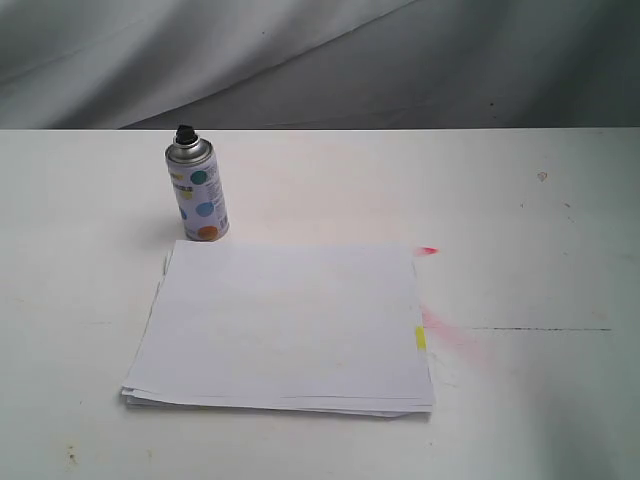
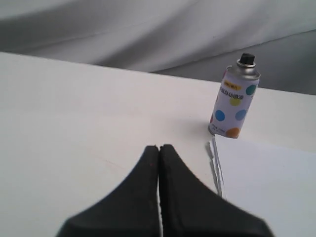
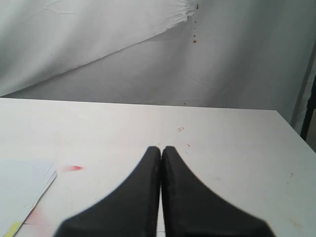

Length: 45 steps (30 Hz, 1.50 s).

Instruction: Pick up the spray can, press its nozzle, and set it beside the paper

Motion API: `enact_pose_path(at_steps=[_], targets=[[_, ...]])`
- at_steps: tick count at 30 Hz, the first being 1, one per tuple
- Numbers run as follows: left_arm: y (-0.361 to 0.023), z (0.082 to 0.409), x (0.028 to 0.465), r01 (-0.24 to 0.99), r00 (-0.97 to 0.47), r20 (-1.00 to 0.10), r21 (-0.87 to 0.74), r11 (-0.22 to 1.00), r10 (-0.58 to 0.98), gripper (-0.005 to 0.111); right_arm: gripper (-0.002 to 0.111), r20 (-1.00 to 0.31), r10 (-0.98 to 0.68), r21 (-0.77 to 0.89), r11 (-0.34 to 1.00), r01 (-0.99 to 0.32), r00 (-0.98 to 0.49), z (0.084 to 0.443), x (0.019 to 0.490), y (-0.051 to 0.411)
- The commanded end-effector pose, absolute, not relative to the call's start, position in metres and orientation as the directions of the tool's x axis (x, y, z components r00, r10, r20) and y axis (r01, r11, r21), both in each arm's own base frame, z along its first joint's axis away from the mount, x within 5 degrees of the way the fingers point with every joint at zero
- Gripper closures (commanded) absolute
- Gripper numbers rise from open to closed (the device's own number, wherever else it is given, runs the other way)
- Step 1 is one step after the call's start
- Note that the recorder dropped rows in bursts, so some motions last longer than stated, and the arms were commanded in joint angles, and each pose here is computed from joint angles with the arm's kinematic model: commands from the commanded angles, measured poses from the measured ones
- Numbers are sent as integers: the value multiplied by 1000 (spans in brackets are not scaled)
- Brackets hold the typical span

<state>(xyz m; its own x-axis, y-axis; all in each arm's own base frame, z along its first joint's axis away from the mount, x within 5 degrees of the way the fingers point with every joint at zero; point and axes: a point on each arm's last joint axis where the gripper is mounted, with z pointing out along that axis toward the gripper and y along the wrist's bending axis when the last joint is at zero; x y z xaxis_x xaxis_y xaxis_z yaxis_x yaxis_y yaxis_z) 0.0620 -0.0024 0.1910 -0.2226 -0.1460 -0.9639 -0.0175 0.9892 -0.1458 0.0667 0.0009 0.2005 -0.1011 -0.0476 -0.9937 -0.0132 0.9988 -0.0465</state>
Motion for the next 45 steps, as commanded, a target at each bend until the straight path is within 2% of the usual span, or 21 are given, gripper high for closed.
enact_pose_path(at_steps=[1,7,13,31,38,45], targets=[[-2,220,79,-32,-260,-947,-186,982,-188,107,108,-993,-64,-64,998,-5,-100,200,66,0],[-2,270,119,-38,-336,-920,-202,979,-203,107,108,-993,-64,-64,998,-5,-100,200,66,0],[-2,294,141,-43,-329,-911,-250,967,-250,107,108,-993,-64,-64,998,-5,-100,200,66,0],[-2,296,142,-41,-314,-917,-245,969,-245,107,108,-993,-64,-64,998,-5,-100,200,66,0],[-2,301,143,-54,-265,-903,-335,941,-337,107,108,-993,-64,-64,998,-5,-100,200,66,0],[-5,306,152,-43,-331,-885,-331,943,-326,107,108,-993,-64,-64,998,-5,-100,200,66,0]])
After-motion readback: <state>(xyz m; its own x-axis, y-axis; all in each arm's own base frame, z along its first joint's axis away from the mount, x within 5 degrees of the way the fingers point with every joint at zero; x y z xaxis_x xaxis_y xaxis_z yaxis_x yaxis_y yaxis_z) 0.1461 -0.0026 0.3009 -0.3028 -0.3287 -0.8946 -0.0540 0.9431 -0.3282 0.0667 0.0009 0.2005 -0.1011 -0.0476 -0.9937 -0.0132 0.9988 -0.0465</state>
